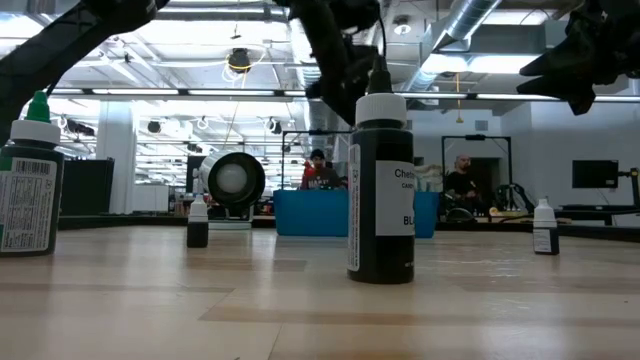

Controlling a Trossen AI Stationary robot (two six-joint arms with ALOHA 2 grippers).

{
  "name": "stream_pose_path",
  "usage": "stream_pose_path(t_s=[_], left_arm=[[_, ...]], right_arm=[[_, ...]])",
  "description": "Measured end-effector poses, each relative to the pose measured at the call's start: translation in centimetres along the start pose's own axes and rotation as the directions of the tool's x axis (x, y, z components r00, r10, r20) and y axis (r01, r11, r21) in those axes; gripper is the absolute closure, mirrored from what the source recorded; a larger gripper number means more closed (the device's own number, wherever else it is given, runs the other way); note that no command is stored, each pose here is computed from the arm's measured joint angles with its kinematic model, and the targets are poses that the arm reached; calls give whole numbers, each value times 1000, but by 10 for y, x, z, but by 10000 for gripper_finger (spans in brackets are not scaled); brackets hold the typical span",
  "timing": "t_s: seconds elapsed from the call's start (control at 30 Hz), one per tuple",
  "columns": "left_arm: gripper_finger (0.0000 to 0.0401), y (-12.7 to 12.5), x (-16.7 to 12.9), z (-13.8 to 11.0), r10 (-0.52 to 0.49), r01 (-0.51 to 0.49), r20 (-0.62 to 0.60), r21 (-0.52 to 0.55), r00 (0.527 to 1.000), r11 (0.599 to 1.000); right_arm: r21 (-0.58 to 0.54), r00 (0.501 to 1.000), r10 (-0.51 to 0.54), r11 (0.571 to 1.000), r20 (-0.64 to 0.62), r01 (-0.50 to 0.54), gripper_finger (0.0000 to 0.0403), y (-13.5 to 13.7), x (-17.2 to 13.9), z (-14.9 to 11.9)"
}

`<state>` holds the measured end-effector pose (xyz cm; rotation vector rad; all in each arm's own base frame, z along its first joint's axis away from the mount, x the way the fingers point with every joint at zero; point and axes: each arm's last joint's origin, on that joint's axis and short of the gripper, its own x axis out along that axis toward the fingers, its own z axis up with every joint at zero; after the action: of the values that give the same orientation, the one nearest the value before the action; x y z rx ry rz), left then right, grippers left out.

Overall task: Pick & Place food coloring
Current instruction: Put the large green food coloring bottle into the blue bin

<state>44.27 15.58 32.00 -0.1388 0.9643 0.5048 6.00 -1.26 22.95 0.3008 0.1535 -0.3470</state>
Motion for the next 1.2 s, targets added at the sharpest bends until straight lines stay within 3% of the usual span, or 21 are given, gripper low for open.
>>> stream_pose_path(t_s=[0.37,0.7,0.83,1.0,1.2], left_arm=[[269,-75,-37,-25,102,-87,-101,141,990,986],[269,-106,-55,-56,189,-138,-264,200,946,970],[269,-119,-68,-65,221,-165,-248,229,943,959],[269,-118,-103,-74,224,-189,-191,186,956,964],[269,-102,-140,-103,259,-251,-168,68,951,966]], right_arm=[[0,1000,2,1000,0,-2,245,0,0,0],[0,1000,2,1000,0,-2,246,0,0,0],[0,1000,2,1000,0,-2,245,0,0,0],[0,1000,2,1000,0,-2,243,0,0,0],[0,1000,2,1000,0,-2,246,0,0,0]])
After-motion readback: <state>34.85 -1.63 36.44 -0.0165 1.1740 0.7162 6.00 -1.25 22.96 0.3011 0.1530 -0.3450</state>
